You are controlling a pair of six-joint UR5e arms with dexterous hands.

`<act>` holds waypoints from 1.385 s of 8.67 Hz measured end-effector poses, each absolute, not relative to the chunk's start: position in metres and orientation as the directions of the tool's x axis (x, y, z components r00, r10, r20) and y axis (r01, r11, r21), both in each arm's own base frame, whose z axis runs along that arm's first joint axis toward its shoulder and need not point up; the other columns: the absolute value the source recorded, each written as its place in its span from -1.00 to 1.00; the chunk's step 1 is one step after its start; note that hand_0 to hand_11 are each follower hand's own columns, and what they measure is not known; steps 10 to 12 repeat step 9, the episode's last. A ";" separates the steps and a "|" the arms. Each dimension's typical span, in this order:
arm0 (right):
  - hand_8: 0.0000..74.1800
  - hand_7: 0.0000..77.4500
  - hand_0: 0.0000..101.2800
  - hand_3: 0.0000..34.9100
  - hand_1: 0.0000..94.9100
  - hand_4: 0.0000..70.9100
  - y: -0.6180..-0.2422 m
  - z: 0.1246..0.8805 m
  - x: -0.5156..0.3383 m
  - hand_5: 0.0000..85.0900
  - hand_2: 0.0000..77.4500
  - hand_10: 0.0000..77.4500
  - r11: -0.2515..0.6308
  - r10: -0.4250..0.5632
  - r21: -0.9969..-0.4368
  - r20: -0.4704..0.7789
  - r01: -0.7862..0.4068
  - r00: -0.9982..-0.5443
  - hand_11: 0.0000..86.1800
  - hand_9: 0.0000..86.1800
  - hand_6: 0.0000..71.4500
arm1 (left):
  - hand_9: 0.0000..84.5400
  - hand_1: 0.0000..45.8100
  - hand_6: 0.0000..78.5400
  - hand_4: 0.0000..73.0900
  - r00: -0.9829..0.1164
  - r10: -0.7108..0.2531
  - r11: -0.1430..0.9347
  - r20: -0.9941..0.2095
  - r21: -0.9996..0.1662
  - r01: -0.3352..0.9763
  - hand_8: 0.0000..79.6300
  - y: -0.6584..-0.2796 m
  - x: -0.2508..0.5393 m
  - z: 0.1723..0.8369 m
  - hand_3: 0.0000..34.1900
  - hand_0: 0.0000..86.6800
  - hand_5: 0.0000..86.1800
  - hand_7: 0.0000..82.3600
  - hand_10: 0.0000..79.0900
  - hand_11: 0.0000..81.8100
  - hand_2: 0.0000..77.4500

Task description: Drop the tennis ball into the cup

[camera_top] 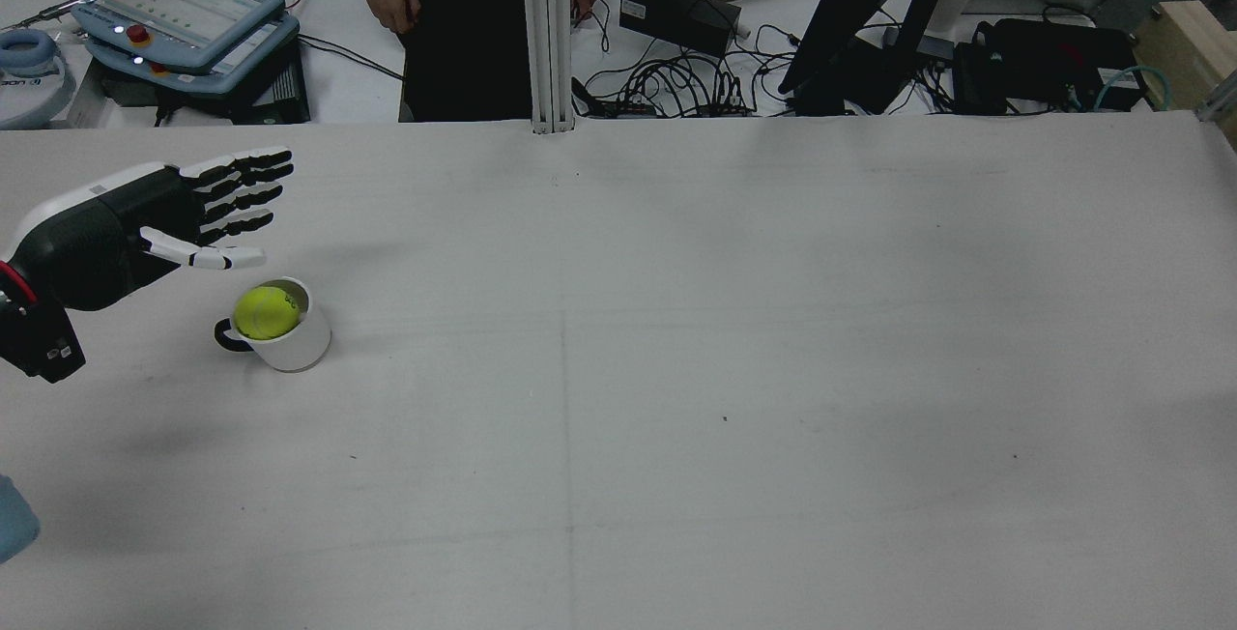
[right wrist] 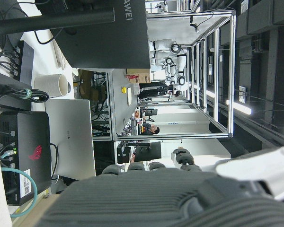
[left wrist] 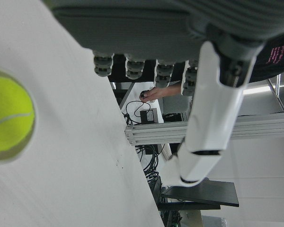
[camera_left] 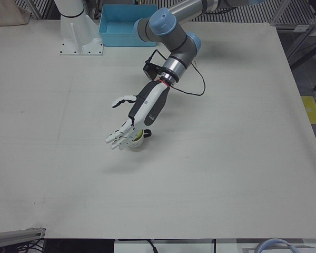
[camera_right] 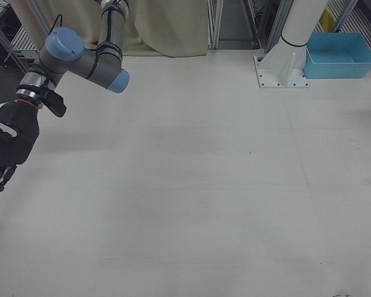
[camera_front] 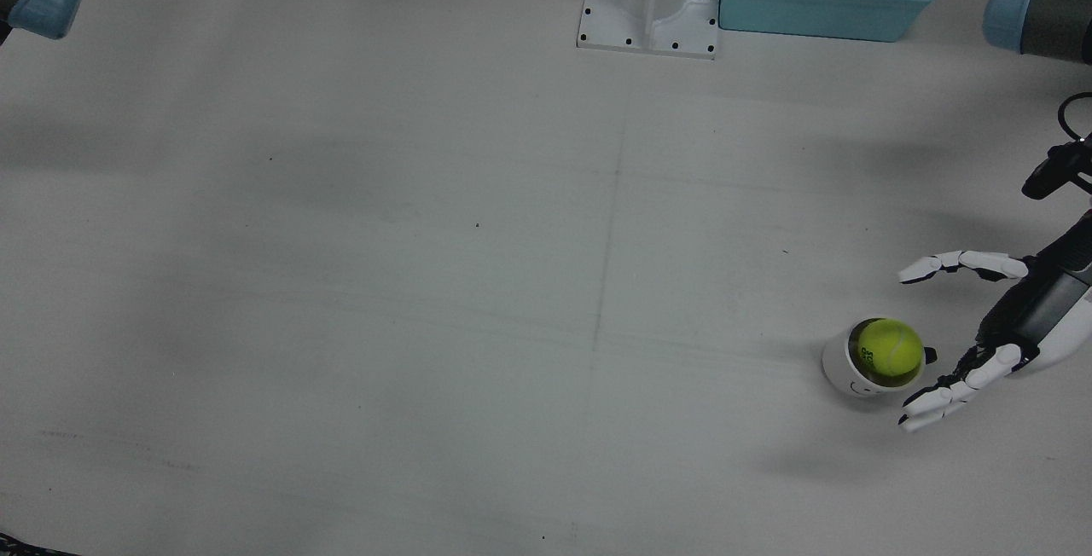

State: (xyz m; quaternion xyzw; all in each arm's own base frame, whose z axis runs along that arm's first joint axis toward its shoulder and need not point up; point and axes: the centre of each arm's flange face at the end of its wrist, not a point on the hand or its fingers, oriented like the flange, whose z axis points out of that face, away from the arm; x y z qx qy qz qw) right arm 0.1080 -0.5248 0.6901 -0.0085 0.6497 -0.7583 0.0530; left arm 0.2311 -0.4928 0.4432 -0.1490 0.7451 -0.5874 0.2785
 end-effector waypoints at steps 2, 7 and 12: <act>-1.00 -1.00 -1.00 -1.00 -0.99 -1.00 -0.525 0.690 0.108 -1.00 -0.99 -1.00 -0.150 -0.092 -0.986 -0.056 0.069 -0.994 -0.99 -1.00 -1.00 | -0.81 0.57 -0.83 -0.61 -0.833 -0.499 0.273 -0.238 -0.956 0.110 -0.88 -0.504 0.199 0.436 -0.41 0.69 -0.76 -0.71 -0.89 -0.77 -0.39; -1.00 -1.00 -1.00 -1.00 -0.99 -1.00 -0.525 0.690 0.108 -1.00 -0.99 -1.00 -0.150 -0.091 -0.986 -0.056 0.069 -0.994 -0.99 -1.00 -1.00 | -0.97 0.55 -0.99 -0.97 -0.933 -0.244 0.183 -0.266 -0.957 0.225 -1.00 -0.538 0.036 0.454 -0.42 0.43 -0.76 -0.99 -1.00 -0.93 -0.39; -1.00 -1.00 -1.00 -1.00 -0.99 -1.00 -0.525 0.690 0.108 -1.00 -0.99 -1.00 -0.150 -0.091 -0.986 -0.056 0.070 -0.994 -0.99 -1.00 -1.00 | -0.97 0.57 -0.96 -0.97 -0.937 -0.223 0.156 -0.268 -0.959 0.237 -0.99 -0.527 0.016 0.467 -0.42 0.45 -0.76 -0.99 -1.00 -0.93 -0.39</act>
